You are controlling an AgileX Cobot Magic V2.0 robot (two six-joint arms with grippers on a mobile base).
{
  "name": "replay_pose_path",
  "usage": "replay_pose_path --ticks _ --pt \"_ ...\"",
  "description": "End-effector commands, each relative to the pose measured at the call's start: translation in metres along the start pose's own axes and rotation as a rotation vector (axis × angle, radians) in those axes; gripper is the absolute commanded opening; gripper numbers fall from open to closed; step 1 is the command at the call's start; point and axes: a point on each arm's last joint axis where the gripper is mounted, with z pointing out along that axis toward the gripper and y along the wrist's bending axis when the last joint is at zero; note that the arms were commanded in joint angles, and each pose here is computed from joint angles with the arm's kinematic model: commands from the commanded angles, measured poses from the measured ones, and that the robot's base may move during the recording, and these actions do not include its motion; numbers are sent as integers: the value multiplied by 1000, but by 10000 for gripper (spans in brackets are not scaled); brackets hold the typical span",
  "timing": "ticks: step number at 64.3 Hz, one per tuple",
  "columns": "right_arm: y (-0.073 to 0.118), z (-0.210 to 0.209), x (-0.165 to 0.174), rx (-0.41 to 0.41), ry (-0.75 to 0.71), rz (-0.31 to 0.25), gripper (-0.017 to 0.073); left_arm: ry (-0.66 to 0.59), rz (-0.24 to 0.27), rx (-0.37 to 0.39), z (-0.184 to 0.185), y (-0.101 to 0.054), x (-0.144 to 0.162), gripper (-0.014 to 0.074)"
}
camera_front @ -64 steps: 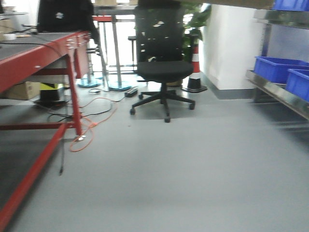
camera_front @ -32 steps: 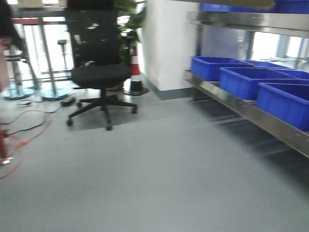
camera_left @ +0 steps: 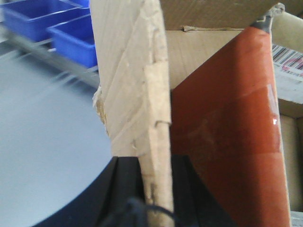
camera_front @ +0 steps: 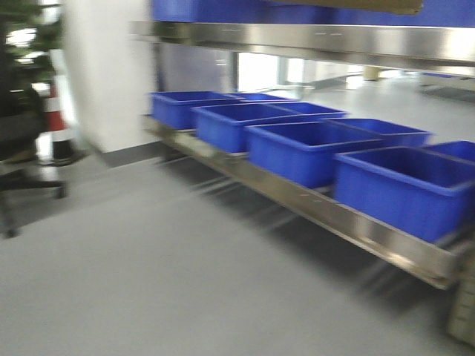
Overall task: Stack two boxes on right shelf middle
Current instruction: 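Hold the boxes in both grippers while driving to the steel shelf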
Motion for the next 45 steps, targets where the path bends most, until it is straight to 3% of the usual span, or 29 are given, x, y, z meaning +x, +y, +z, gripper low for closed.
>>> replay_pose_path --ticks 1,45 --pt "-4 -7 -3 37 -31 -32 -151 -125 9 -2 -12 0 -13 -111" --pt "-4 -7 -3 37 -31 -32 -151 -125 9 -2 -12 0 -13 -111"
